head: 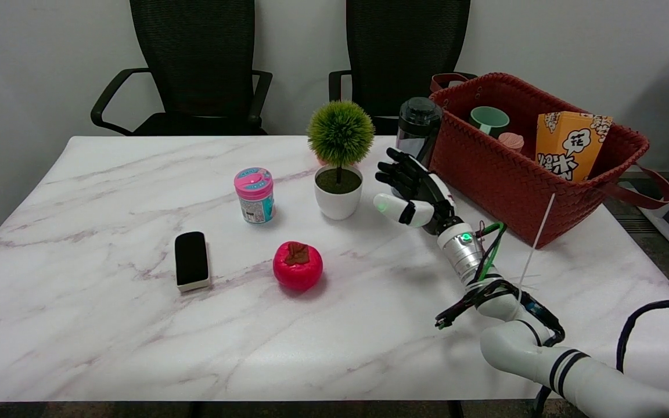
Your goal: Pick up the potted plant.
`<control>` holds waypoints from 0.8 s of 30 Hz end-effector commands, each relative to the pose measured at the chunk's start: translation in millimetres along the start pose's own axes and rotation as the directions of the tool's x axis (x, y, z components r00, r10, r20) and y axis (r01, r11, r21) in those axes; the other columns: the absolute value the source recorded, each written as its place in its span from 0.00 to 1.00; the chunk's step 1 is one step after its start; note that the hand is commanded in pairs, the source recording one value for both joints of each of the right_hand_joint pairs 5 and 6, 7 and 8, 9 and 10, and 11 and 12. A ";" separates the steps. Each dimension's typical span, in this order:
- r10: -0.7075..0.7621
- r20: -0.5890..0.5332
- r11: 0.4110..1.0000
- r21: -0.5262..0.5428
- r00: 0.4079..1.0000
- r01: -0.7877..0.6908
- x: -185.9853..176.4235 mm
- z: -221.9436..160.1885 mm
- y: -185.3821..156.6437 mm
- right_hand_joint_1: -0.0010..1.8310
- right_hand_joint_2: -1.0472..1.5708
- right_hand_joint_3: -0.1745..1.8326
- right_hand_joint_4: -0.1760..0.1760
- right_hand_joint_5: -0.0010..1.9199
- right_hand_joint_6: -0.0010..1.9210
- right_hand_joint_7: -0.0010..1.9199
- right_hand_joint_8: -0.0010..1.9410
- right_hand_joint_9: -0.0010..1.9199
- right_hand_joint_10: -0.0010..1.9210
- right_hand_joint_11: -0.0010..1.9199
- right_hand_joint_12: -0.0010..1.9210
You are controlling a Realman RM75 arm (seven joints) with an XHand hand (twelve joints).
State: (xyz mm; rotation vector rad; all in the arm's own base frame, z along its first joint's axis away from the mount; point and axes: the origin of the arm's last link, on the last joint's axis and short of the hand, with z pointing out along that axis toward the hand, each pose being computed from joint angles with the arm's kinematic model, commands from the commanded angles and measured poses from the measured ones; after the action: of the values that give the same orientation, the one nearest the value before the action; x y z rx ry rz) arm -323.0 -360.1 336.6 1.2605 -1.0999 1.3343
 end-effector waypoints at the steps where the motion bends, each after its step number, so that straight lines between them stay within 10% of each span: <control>1: -0.006 -0.005 1.000 -0.017 1.000 0.006 4.8 1.3 4.0 0.59 0.39 0.55 0.50 0.20 0.20 0.21 0.21 0.24 0.24 0.15 0.15; 24: -0.009 -0.032 0.996 -0.085 0.999 0.007 -0.5 23.2 22.4 0.58 0.39 0.56 0.50 0.23 0.23 0.22 0.21 0.23 0.23 0.14 0.14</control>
State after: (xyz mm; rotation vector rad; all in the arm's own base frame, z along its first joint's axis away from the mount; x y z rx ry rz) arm -333.3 -372.3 341.2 1.2170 -1.1030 1.3047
